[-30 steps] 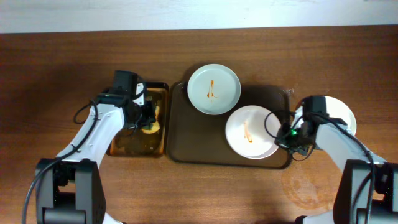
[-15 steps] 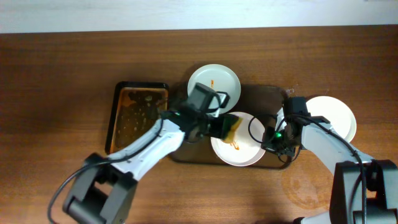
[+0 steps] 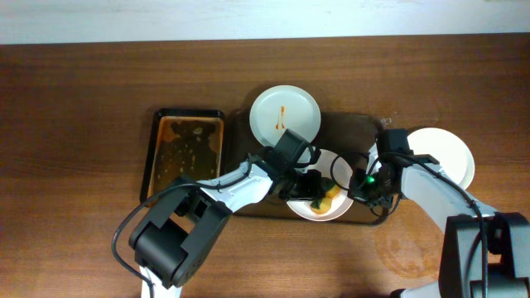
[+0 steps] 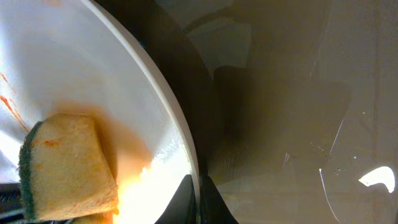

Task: Clean dirty plates on tray and stack at the side
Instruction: 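Scrub the front-right plate with the sponge in the left gripper, then carry the front-right plate right and stack it on the cleaned plate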

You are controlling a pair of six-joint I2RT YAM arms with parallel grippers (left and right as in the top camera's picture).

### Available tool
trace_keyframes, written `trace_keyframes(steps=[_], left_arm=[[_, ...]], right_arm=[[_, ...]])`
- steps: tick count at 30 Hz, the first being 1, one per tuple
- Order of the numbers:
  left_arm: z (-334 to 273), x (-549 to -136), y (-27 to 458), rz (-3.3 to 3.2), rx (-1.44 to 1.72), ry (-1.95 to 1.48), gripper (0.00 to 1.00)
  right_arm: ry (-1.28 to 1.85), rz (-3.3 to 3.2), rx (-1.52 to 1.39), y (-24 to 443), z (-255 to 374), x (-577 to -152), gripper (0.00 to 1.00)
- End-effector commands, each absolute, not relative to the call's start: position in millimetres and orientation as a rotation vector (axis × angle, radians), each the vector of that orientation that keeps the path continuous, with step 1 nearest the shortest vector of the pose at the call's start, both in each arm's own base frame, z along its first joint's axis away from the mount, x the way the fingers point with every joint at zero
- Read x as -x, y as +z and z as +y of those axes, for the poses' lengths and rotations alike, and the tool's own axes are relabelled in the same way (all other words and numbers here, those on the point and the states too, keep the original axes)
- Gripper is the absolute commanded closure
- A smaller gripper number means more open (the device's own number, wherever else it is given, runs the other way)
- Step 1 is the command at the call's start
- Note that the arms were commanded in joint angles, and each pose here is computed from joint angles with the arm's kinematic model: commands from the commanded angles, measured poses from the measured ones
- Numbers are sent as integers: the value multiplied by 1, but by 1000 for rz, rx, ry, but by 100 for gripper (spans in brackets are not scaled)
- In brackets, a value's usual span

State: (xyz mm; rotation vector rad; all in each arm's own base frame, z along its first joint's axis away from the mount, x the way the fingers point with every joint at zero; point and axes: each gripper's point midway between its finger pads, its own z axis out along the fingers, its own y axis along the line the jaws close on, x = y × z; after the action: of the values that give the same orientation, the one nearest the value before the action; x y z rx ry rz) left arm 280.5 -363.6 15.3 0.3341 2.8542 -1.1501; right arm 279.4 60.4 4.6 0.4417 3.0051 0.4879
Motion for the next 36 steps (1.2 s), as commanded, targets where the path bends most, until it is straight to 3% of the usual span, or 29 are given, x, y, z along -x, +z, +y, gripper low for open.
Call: trace_keyframes(steps=[1,8,13,20,29,36], left_arm=[[-326,-314,-15,2860,-185,-774,100],[-275,-362,-12,2820,17,-731,100],[-286,-340,57,2716,-356,-910,100],[-203,-344,122,2645,-225,-407,100],[-81,-377,115,2680,189,-271,100],[-35,-385,114,2658,300,-223,100]], right_arm=[[477,3029,-440,2,62,-273,96],[476,3035,-441,2,62,-272,96],[447,3036,-437,1,59,-272,96],[407,2996,-377,6,55,-285,96],[57,2811,-312,91,13,-313,96],[-502,2541,-239,160,-21,-316,96]])
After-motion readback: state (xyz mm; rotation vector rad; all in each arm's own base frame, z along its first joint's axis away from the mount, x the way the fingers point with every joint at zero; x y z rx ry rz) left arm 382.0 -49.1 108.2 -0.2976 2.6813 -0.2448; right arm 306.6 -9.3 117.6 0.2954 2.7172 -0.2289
